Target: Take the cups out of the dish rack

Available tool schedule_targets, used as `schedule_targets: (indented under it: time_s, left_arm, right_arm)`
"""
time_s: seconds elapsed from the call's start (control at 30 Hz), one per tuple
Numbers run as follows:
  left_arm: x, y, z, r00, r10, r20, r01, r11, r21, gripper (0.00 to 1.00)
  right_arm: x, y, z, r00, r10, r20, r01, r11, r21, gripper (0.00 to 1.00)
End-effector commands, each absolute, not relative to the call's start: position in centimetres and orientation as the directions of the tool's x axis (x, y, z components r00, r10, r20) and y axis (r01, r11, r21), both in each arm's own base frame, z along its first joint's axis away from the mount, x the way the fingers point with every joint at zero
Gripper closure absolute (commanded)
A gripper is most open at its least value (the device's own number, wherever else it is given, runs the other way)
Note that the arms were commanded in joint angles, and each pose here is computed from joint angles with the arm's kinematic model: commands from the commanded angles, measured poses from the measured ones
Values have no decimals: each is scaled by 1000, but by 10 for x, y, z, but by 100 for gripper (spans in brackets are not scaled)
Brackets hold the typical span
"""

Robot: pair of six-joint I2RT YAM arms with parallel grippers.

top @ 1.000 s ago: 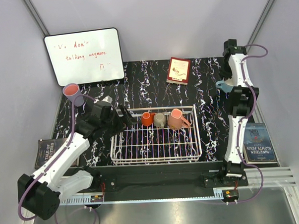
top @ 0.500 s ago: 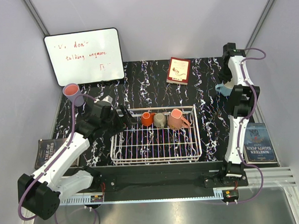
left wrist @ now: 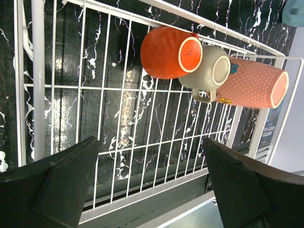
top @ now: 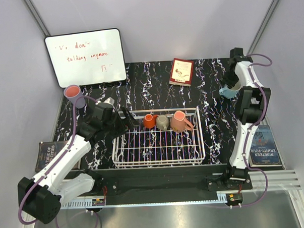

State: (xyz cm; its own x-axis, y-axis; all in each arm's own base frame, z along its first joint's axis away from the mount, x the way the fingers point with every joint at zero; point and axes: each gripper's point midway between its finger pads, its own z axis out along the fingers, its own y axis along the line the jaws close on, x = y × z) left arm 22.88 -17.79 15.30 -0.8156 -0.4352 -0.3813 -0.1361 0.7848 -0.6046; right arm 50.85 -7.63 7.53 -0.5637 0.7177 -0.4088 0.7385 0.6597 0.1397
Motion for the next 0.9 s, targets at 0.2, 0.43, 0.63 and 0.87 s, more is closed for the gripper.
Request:
schedule_targets:
  time_s: [0.2,0.43,0.63,0.87]
  left_arm:
    - [229,-171,164,-799,-414,-437,-93,802,-590,1]
    - [232,-166,172,-778,-382,-499,-46,826,-562,1]
    - [244,-170,192,-736,-283,-615,62,877,-477,1]
    - [258,-231,230,-679,-70,-731,250,914,-319,1]
  right_arm:
    - [528,-72,172,-452,730,-512,675,656,339,41]
    - [530,-60,253,-360,753,-551,596,640,485,28]
    - [494,-10,338,-355,721,-595,421,692,586,18]
    - [415,80,380,-416,567,-711,187,818,544,0]
